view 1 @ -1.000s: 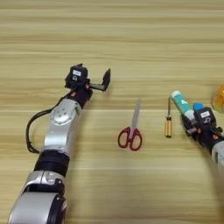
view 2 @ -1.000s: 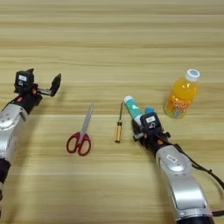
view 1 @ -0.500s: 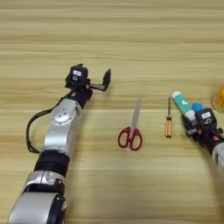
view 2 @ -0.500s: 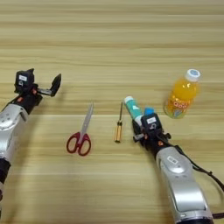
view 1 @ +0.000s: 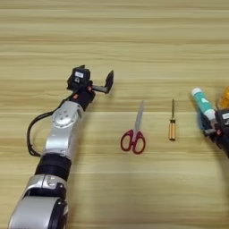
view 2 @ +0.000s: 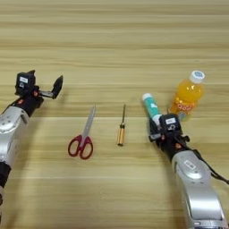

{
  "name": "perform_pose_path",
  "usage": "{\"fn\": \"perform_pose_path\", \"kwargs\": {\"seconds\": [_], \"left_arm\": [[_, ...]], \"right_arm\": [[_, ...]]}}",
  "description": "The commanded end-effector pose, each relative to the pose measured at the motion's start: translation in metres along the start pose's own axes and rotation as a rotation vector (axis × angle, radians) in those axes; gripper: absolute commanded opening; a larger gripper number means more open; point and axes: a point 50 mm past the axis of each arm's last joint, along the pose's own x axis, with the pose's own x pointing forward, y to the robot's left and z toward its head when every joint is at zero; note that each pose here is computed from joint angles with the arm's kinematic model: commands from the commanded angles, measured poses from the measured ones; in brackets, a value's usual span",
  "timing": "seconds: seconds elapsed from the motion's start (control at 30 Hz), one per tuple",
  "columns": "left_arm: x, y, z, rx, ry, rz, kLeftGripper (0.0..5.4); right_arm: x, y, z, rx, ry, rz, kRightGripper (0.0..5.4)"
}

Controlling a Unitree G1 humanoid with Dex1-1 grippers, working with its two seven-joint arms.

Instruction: Move the objects on the table

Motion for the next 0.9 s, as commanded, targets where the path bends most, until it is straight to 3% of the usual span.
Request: {"fn": "perform_pose_path", "kwargs": {"seconds": [0.03, 0.2, 0.67, 0.7, 0.9], "left_arm": [[0.002, -0.001, 0.002, 0.005, -0.008, -0.004, 5.40], [0.002, -0.001, 0.002, 0.005, -0.007, -0.004, 5.40], [0.002, -0.001, 0.002, 0.005, -0.009, -0.003, 5.40], [0.002, -0.001, 0.002, 0.005, -0.009, -0.003, 5.40], [0.002, -0.001, 0.002, 0.005, -0.010, -0.004, 5.40]], "right_arm": [[-0.002, -0.014, -0.002, -0.006, 0.021, -0.056, 1.70], [-0.003, -0.023, -0.012, -0.005, 0.065, -0.100, 1.70], [0.002, -0.018, -0.028, -0.028, 0.138, -0.077, 1.70], [0.002, -0.018, -0.028, -0.036, 0.140, -0.079, 2.07], [0.002, -0.014, -0.031, -0.067, 0.152, -0.065, 2.65]]}}
